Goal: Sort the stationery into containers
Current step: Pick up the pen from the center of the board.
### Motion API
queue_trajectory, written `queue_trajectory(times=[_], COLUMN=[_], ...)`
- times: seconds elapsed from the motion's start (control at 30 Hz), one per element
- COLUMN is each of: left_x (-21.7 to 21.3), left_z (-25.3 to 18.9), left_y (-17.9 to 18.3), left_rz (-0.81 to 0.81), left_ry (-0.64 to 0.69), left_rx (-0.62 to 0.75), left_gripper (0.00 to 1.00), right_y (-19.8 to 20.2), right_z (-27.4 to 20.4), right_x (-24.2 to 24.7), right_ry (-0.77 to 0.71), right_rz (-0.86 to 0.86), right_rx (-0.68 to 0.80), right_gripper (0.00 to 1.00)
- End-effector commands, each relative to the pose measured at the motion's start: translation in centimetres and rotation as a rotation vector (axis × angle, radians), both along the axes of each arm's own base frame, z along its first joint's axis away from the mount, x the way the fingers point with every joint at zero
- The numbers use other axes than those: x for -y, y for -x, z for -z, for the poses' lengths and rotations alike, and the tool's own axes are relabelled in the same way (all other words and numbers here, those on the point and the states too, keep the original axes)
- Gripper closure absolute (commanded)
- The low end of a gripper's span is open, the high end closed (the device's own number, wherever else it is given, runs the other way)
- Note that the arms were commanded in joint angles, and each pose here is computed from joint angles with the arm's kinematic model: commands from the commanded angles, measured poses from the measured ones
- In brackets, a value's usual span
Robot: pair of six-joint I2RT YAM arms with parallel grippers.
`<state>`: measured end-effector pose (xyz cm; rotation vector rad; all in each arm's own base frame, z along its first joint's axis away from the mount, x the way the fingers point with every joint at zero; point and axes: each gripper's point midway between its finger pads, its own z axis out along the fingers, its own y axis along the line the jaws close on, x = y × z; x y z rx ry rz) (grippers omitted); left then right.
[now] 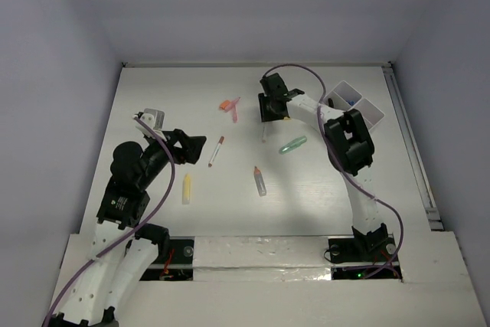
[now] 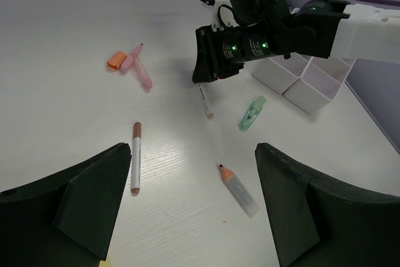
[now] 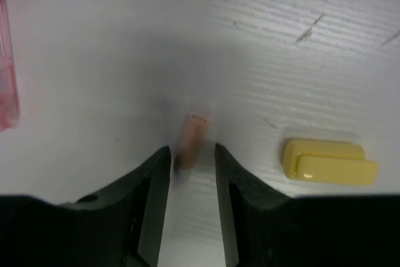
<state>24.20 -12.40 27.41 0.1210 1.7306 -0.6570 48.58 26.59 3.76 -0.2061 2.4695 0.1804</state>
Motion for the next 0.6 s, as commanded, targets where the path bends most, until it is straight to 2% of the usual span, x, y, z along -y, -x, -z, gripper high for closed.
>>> queue_trajectory(times=[0.0,0.03,0.17,0.33,0.43,0.5,0.57], left_x=[0.2,0.2,0.2,0.2,0.2,0.1,0.1], left_z=[-1.8,-1.8,-1.7,-1.8,-2.0,-1.9,-2.0], left_y=[-0.2,-0.2,-0.3,-0.3,-0.2,-0.2,-0.2], left_rz=[0.01,0.009,0.007,0.005,0.007,0.004,0.004], left_ry=[0.007,0.006,0.007,0.008,0.009,0.009,0.011], left_rx=[0.066,0.067,0.065,0.069,0.075,0.073,0.076], left_gripper=[0.22,0.22,0.22,0.22,0.22,0.22,0.22], right_y=[-0.1,-0.1,0.0,0.3,0.7,0.9,0.6], right_z=[0.6,0.8,1.2,1.4,1.8,1.9,1.2], right_x=[-0.4,-0.5,-0.5,-0.4,-0.5,-0.6,-1.0], right_ry=[-0.002,0.0,0.0,0.006,0.007,-0.001,-0.023], right_rz=[-0.018,-0.022,-0.027,-0.041,-0.051,-0.055,-0.055], right_rx=[-0.027,-0.029,-0.037,-0.051,-0.068,-0.075,-0.059], right_gripper=[0.59,0.6,0.72,0.73,0.84,0.96,1.0])
